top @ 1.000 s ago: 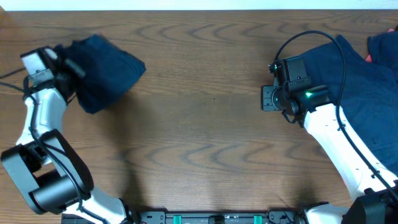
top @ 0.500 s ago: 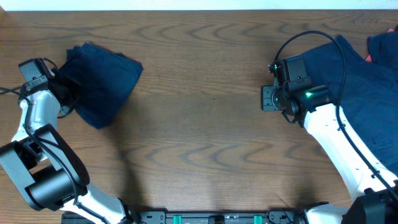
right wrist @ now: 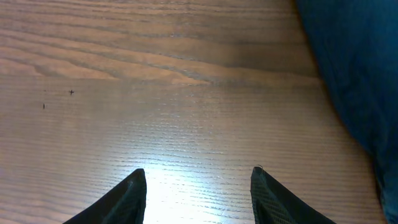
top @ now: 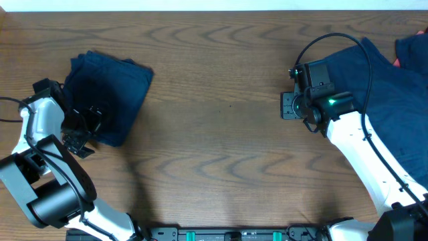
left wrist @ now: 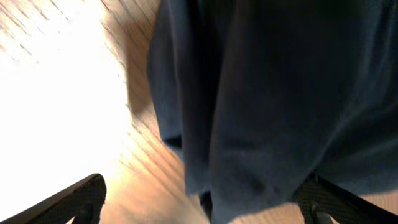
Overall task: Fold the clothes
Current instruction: 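Release the trousers and pat them flat with the left gripper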
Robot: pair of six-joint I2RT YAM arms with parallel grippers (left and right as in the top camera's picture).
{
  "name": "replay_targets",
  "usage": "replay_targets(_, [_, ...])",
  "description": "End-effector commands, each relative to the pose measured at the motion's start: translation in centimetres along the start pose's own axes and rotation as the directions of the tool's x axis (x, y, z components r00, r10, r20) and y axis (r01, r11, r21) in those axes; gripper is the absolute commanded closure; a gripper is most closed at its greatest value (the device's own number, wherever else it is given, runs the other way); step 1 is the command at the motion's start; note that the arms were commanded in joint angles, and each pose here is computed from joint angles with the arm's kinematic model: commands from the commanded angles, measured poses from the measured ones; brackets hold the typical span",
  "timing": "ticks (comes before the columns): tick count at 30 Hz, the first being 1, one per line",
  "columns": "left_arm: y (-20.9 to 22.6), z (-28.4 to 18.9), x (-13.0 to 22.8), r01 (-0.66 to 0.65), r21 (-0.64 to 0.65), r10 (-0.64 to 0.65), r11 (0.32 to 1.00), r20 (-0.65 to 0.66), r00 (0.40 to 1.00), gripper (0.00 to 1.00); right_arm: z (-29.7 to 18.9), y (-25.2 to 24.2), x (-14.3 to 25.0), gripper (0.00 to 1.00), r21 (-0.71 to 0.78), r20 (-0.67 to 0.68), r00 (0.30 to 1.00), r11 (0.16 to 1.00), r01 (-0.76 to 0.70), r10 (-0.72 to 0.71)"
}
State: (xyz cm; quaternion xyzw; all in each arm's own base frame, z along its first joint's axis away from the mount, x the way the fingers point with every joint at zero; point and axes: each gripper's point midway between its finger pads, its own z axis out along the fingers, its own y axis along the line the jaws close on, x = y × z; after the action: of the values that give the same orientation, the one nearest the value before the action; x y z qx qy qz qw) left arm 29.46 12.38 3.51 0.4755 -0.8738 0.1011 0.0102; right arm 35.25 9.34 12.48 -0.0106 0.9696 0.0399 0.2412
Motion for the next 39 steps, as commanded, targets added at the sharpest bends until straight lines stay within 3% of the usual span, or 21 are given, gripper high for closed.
replay_targets(1, [-0.4, -1.4, 0.1, -0.034, 0.033, 0.033, 0.999, 0.026, 0.999, 0.01, -0.6, -0.5, -0.7, 0.47, 0.0, 0.022, 1.0, 1.0, -0.014, 0.014])
replay_targets(4, [-0.6, -1.4, 0.1, -0.04, 0.034, 0.039, 0.999, 0.028, 0.999, 0.1, -0.6, -0.5, -0.7, 0.47, 0.0, 0.022, 1.0, 1.0, -0.015, 0.015])
replay_targets(10, [-1.3, -0.6, 0.5, -0.066, 0.041, 0.065, 0.997, 0.033, 0.997, 0.14, -0.6, -0.5, -0.7, 0.47, 0.0, 0.022, 1.0, 1.0, -0.015, 0.015])
replay_targets(16, [-5.1, -1.1, -2.7, -0.16, 0.122, 0.133, 0.98, 0.205, 0.97, 0.19, -0.6, -0.5, -0.6, 0.47, 0.0, 0.018, 1.0, 1.0, -0.015, 0.015])
replay_targets(22, [-9.4, -2.0, -4.1, -0.262, 0.233, 0.183, 0.937, 0.313, 0.932, 0.19, -0.6, -0.6, -0.1, 0.47, 0.007, -0.004, 1.0, 1.0, -0.013, 0.013])
replay_targets(30, [-10.6, -2.5, -4.4, -0.284, 0.27, 0.186, 0.92, 0.339, 0.922, 0.19, -0.6, -0.6, 0.0, 0.45, 0.007, -0.006, 1.0, 1.0, -0.013, 0.013])
replay_targets(39, [-13.9, -4.0, -3.8, -0.353, 0.427, 0.21, 0.832, 0.347, 0.914, 0.18, -0.6, -0.7, -0.1, 0.44, 0.008, -0.004, 1.0, 1.0, -0.014, 0.014])
